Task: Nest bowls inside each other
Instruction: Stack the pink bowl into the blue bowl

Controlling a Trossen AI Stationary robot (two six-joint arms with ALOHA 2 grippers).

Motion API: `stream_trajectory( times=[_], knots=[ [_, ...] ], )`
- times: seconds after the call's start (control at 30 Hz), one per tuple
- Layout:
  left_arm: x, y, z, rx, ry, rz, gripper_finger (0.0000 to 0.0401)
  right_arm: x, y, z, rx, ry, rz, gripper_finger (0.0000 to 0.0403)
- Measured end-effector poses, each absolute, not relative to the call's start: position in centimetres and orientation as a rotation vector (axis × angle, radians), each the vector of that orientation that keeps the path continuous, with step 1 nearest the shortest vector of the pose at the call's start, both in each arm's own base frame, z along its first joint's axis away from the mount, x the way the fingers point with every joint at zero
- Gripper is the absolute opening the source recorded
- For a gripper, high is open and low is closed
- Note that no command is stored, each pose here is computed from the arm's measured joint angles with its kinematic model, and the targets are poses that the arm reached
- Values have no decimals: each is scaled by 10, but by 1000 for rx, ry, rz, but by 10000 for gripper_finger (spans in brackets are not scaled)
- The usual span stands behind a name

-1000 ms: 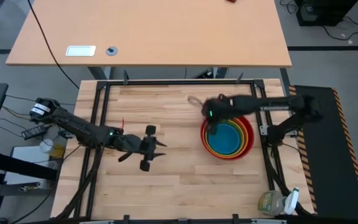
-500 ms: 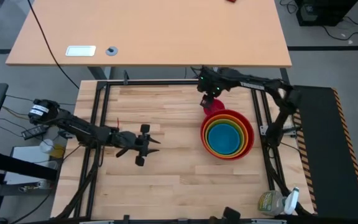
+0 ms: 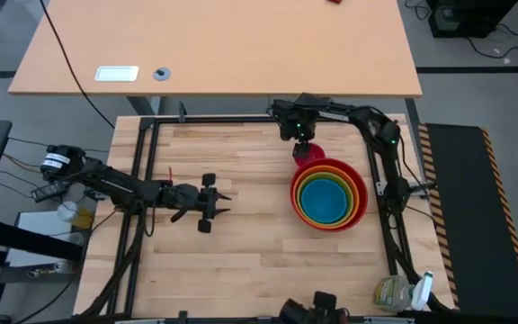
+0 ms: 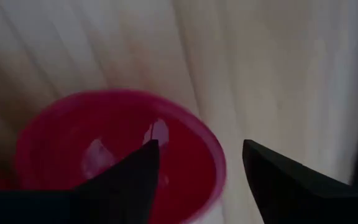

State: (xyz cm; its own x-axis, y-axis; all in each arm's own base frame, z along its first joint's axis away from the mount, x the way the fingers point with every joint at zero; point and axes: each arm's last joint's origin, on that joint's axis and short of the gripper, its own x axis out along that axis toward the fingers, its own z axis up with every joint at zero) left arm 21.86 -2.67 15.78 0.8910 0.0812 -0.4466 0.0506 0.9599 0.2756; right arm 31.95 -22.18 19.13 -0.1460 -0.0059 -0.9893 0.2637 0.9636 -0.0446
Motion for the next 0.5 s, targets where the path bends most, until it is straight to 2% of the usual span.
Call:
stream_trajectory(
  times=[0.2,0.37,0.5],
  knots=[
    [218,-26,157,266,478,23,155,325,-224,157,147,1818,-213,189],
    [217,-26,155,264,505,21,155,330,-219,149,127,1844,-196,113],
    [216,-26,154,268,524,20,155,328,-216,160,142,1829,-190,48]
  ],
)
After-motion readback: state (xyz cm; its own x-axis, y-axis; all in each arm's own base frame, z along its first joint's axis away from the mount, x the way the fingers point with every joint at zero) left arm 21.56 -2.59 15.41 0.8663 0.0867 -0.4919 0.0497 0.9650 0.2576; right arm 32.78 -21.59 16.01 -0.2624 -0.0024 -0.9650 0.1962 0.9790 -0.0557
